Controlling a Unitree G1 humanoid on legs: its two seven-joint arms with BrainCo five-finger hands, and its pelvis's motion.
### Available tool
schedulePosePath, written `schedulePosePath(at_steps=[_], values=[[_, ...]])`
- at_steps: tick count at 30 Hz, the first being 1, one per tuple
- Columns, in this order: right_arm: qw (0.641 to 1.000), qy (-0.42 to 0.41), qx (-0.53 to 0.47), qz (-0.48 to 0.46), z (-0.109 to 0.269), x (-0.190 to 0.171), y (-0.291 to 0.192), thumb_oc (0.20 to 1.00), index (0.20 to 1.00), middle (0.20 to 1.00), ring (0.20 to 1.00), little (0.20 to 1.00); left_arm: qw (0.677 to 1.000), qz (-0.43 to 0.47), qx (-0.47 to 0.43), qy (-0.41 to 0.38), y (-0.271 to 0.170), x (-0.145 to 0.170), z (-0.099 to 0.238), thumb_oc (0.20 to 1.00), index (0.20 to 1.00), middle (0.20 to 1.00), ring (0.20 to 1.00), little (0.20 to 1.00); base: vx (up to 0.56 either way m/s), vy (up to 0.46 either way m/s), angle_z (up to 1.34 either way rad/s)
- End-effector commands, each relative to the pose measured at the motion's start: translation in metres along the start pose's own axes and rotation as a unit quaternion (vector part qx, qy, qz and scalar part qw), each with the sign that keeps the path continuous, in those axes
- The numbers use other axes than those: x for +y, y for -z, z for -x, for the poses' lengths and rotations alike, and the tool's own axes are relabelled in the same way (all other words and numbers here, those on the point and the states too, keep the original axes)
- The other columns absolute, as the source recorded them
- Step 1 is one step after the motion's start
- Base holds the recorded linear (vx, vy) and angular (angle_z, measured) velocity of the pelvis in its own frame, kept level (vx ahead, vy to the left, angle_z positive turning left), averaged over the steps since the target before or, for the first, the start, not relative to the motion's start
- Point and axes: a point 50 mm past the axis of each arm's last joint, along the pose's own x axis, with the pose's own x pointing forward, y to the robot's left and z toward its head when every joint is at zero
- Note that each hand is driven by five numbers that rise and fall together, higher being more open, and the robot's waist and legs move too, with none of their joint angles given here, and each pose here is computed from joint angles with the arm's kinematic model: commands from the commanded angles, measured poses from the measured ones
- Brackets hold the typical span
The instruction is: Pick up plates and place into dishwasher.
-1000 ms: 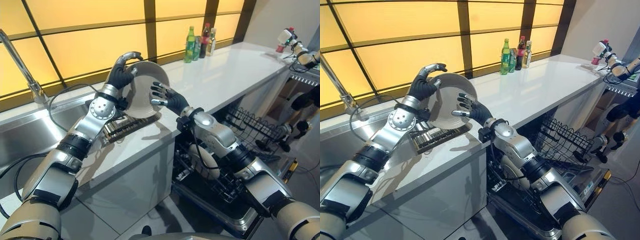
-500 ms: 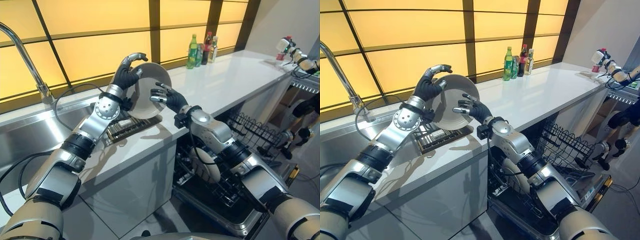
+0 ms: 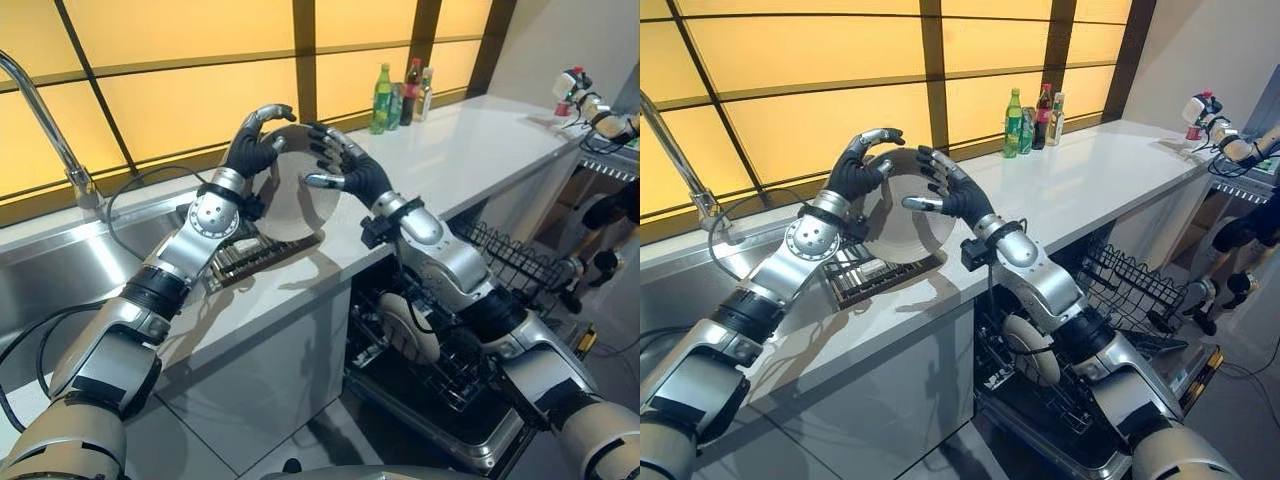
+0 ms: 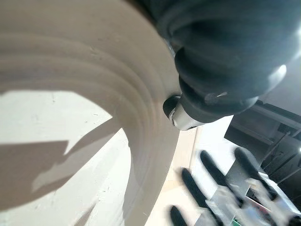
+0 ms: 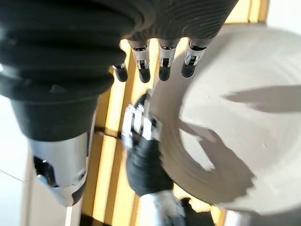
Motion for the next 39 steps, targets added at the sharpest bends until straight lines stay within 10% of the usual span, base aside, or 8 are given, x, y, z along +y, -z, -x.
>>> schedulePosePath(at_steps=[1,19,39], values=[[0.991,0.028,-0.122,0.04,0.006,-0.016,-0.048,1.0,1.0,1.0,1.0,1.0,0.996,-0.023,-0.041,-0.069,-0.017,0.041,-0.01,0.2,0.2,0.2,0.2,0.2,-0.04,-0.007,-0.01],[0.982,0.154,0.04,0.101,0.013,-0.074,0.009,1.0,1.0,1.0,1.0,1.0,0.996,0.012,-0.085,-0.032,-0.035,0.032,-0.017,0.2,0.2,0.2,0.2,0.2,0.0,0.0,0.0],[0.977,0.089,0.152,-0.119,-0.011,-0.065,0.055,1.0,1.0,1.0,1.0,1.0,0.984,0.091,-0.142,0.064,-0.069,-0.012,-0.021,0.2,0.2,0.2,0.2,0.2,0.02,0.001,0.04]])
